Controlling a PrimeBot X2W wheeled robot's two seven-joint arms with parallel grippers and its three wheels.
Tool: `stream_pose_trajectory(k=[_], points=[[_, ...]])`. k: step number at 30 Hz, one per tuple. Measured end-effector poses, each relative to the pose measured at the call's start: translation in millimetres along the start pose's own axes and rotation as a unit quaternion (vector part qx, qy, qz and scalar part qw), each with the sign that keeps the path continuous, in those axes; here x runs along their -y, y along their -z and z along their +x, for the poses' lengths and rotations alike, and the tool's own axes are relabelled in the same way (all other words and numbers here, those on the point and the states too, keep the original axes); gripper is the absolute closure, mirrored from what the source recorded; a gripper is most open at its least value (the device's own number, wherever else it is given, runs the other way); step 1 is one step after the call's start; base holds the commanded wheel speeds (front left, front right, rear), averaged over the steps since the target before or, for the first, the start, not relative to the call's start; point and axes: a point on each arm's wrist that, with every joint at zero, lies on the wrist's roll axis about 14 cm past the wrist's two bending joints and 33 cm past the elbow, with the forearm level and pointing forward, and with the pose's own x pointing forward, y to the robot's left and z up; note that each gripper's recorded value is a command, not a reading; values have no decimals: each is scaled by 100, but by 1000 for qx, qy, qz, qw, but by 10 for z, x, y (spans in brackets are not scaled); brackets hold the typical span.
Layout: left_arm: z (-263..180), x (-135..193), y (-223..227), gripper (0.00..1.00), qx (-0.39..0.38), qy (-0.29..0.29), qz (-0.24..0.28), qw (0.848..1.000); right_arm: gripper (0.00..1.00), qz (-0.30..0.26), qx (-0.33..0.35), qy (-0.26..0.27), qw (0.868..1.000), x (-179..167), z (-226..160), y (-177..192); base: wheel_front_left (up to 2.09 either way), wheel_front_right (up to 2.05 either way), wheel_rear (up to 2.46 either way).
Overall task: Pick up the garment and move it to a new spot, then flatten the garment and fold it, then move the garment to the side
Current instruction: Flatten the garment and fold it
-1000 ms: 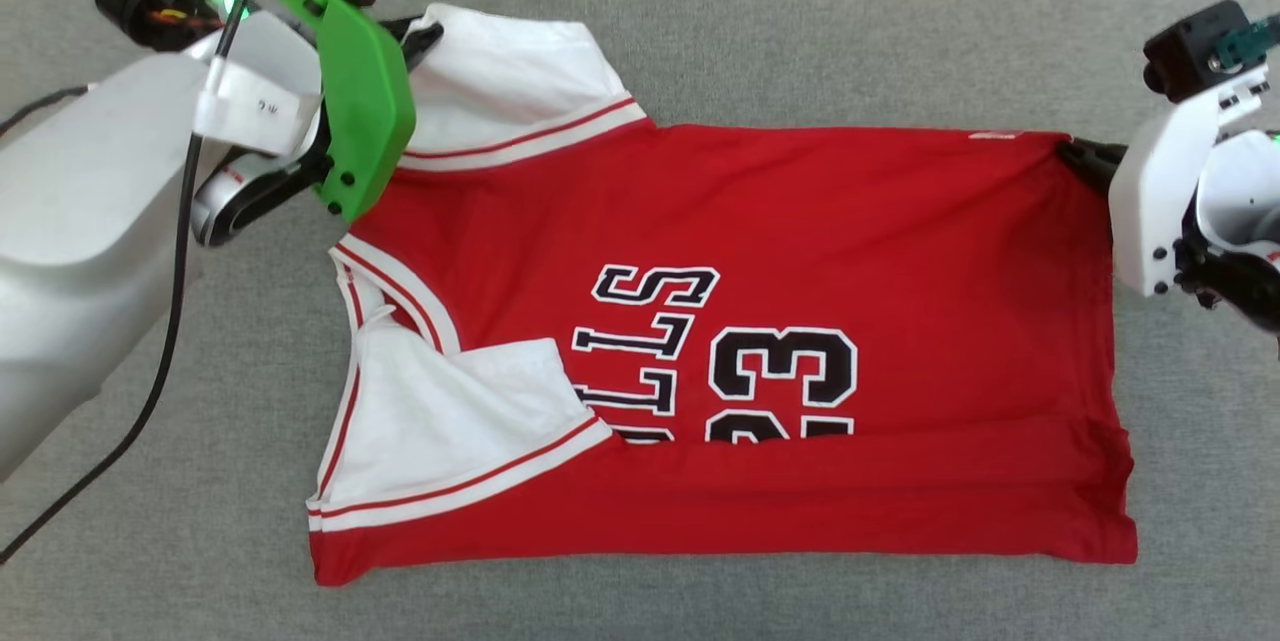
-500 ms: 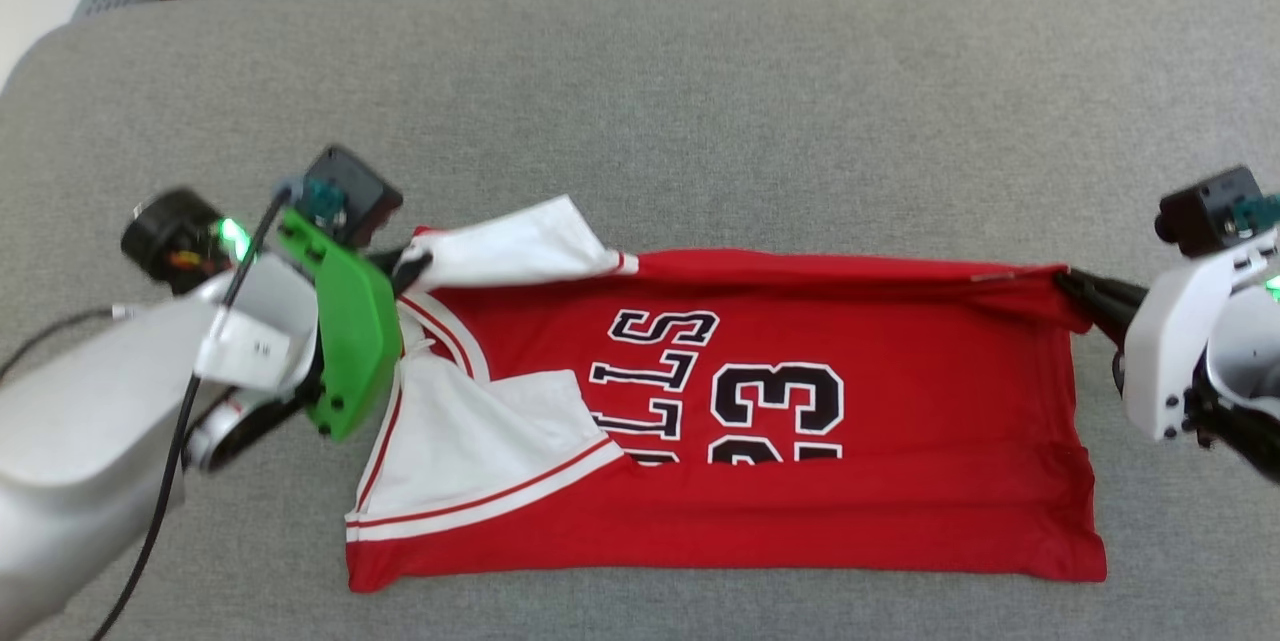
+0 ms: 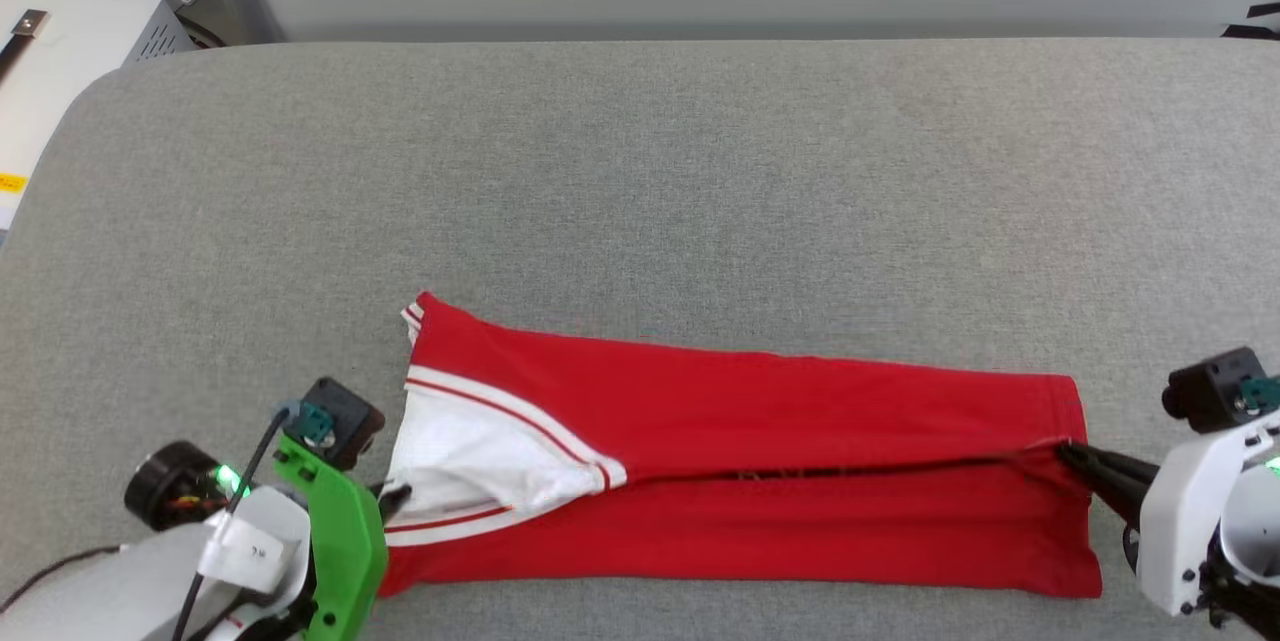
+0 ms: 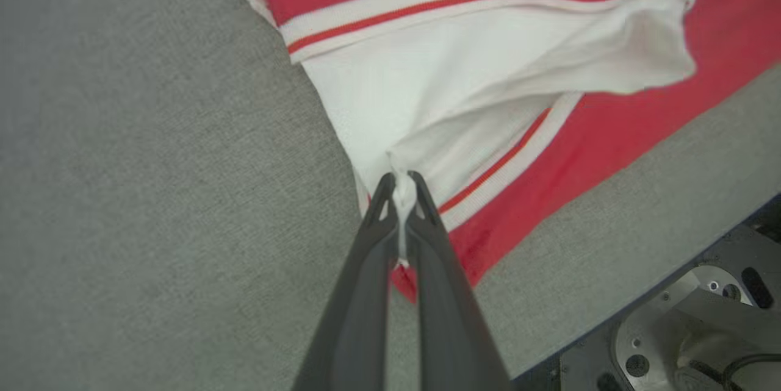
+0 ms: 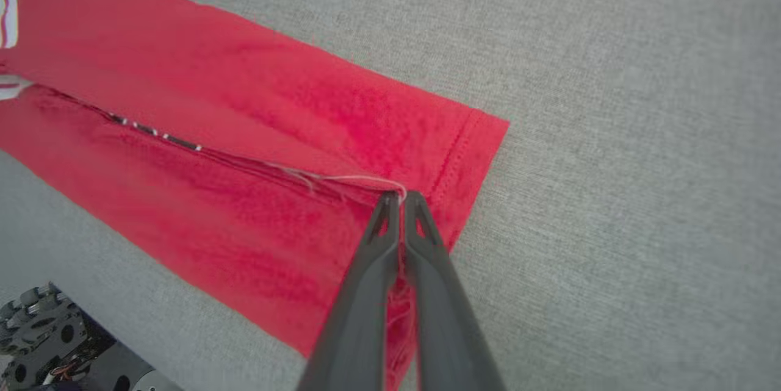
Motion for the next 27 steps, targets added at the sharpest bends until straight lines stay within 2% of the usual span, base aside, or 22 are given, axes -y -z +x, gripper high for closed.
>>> stream_pose_trajectory(k=[11,12,13,19,22,27], points=[[133,78,275,100,-25,0,-33,999,100,41,-62,-4,997,-163,61,505,0,0,0],[146,70,253,11,-17,-3,-36,999,64,42,-59,-3,997,-160,70,498,0,0,0],[152,49,221,0,-7,-9,-37,999,0,46,-53,-2,998,-162,80,476,0,0,0],[59,-132,-147,0,98,-61,-36,993,0,57,22,3,998,-138,3,140,0,0,0],[-90,-255,-436,0,187,-107,-40,976,0,55,61,6,997,-109,-134,-70,0,0,0],[-320,-383,-632,0,272,-173,-38,946,0,53,94,23,994,42,-377,-325,0,0,0]])
